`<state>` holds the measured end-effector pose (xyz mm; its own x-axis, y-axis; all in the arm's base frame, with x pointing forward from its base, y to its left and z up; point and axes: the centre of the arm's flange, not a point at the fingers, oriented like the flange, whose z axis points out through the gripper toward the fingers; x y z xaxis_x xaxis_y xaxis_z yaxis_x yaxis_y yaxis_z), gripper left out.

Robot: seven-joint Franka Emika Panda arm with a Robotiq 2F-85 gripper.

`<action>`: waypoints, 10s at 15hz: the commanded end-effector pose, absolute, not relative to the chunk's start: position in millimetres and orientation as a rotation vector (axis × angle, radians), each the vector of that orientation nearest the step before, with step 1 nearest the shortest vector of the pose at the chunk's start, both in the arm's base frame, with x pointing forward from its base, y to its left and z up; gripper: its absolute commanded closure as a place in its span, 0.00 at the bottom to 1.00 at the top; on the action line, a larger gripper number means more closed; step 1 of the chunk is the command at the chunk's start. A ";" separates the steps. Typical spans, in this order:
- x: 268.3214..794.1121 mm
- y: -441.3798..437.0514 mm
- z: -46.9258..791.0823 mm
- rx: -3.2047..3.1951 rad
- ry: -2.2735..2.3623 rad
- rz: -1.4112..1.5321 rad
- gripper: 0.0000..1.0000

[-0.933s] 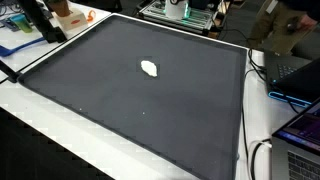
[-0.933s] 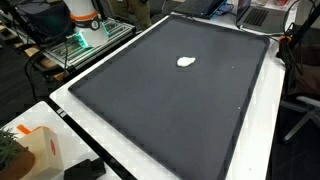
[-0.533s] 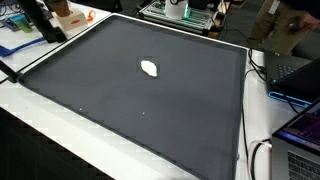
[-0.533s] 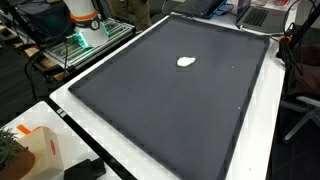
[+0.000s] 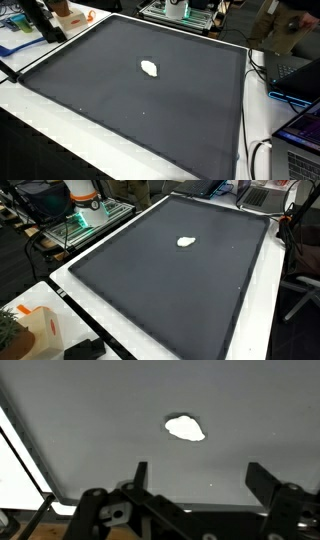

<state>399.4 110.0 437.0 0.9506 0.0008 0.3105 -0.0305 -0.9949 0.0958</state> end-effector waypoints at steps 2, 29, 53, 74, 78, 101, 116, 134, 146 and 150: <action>408.3 91.4 370.1 2.936 -0.138 0.500 0.00; 417.6 63.3 234.4 3.081 0.398 0.788 0.00; 409.1 39.7 194.0 2.952 0.775 1.218 0.00; 438.9 107.9 254.2 3.010 0.490 1.025 0.00; 467.2 116.5 275.5 3.010 0.389 0.866 0.00; 545.6 115.7 324.2 3.243 0.074 0.245 0.00; 585.9 107.4 323.0 3.229 -0.129 -0.102 0.00; 673.0 97.6 309.3 3.093 -0.352 -0.484 0.00; 706.2 83.4 298.8 3.055 -0.390 -0.616 0.00; 724.5 73.2 278.4 3.023 -0.411 -0.713 0.00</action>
<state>689.8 78.3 293.7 0.8862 -0.2495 -0.3904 -0.2435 -0.9677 0.0658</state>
